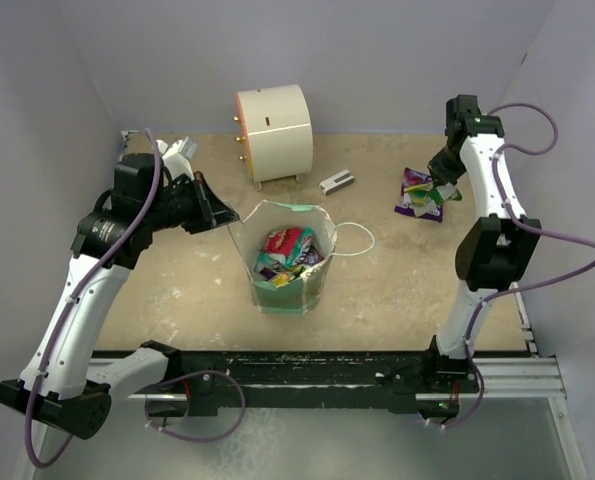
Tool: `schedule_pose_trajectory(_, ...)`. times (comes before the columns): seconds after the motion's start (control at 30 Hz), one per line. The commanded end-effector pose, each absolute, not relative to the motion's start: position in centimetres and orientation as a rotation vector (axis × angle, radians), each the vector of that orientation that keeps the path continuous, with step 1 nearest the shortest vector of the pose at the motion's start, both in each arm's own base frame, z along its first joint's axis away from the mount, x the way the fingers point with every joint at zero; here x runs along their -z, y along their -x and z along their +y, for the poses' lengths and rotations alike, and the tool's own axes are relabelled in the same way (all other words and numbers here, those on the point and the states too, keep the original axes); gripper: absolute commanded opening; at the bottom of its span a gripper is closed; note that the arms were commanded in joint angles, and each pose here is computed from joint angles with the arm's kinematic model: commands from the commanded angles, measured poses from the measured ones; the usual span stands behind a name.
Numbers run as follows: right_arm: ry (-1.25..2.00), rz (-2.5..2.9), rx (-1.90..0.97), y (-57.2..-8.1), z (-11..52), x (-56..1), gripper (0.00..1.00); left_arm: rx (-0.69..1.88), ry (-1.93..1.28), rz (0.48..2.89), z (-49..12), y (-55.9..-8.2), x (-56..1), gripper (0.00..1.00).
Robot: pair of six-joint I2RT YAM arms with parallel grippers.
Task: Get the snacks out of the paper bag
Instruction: Place the snack at the center of the board.
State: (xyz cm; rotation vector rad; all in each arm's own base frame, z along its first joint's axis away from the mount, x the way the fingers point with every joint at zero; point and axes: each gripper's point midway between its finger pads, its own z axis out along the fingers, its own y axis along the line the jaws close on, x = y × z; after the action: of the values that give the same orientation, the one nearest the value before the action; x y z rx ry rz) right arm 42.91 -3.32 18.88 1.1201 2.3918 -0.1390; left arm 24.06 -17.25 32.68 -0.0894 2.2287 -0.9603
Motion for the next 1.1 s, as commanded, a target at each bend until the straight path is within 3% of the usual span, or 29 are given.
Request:
schedule_pose_trajectory(0.0,-1.259,2.342,-0.009,-44.3,-3.1,-20.3,0.00,0.923,0.001,2.110,-17.0,-25.2,-35.9,0.00)
schedule_pose_trajectory(0.23,-1.410,2.317,-0.040,-45.8,-4.2,-18.8,0.00,0.876,-0.011,2.111,-16.8,-26.3,-36.0,0.00)
schedule_pose_trajectory(0.77,-1.463,2.244,-0.144,-50.6,-5.1,-16.9,0.22,0.817,0.021,2.125,-16.4,-27.7,-35.6,0.00)
schedule_pose_trajectory(1.07,-1.452,2.192,-0.160,-54.2,-5.9,-13.9,0.17,0.777,0.037,2.134,-16.0,-28.3,-35.6,0.00)
